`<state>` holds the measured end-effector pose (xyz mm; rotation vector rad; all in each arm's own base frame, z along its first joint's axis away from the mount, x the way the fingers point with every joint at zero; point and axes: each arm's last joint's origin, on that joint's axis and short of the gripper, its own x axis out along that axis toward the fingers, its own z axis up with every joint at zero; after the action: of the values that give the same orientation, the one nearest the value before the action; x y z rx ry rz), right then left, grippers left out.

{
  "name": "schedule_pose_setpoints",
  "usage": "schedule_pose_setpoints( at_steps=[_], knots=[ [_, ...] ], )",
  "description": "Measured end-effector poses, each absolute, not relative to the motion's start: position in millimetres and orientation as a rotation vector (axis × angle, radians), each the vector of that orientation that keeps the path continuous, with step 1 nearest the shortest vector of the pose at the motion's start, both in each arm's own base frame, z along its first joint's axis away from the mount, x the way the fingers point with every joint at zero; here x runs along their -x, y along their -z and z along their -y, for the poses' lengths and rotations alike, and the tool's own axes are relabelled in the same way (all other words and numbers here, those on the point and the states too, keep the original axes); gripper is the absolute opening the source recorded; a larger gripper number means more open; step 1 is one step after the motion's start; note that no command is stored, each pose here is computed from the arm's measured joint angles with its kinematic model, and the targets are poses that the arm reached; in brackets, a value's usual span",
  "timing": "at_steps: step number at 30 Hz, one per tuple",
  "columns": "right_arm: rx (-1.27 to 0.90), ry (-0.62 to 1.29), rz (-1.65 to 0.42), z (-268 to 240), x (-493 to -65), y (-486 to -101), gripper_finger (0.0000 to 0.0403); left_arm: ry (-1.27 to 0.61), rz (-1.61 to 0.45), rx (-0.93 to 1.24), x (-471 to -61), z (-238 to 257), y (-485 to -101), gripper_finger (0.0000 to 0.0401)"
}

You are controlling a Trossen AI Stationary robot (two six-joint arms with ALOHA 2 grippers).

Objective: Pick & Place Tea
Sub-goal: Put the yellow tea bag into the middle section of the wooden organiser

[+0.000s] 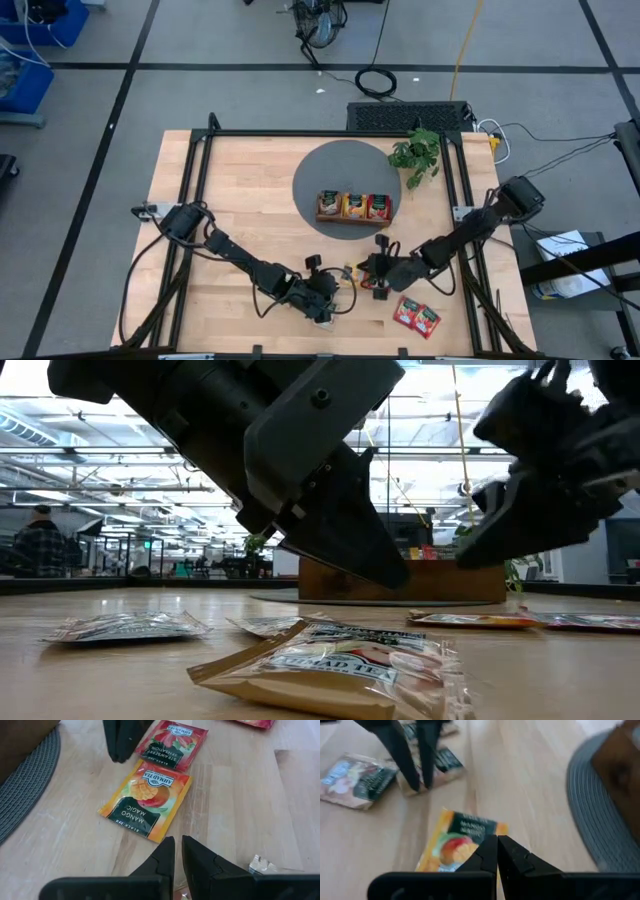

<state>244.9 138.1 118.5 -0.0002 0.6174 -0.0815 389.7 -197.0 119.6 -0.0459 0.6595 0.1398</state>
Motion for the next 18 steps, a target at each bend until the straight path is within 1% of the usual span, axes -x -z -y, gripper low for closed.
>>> schedule_pose_setpoints(
  at_steps=[5, 11, 18],
  knots=[
    [-0.033, 0.109, -0.678, -136, -242, -111, 0.0, -0.135, -0.641, 0.056, -391, 198, -121, 0.0042],
    [-0.091, 0.064, -0.748, -137, -241, -103, 0.0, -0.123, -0.628, 0.069, -392, 199, -122, 0.0042],
    [-0.166, 0.05, -0.752, -146, -236, -102, 0.0, -0.062, -0.663, 0.11, -391, 200, -121, 0.0042]
  ],
)
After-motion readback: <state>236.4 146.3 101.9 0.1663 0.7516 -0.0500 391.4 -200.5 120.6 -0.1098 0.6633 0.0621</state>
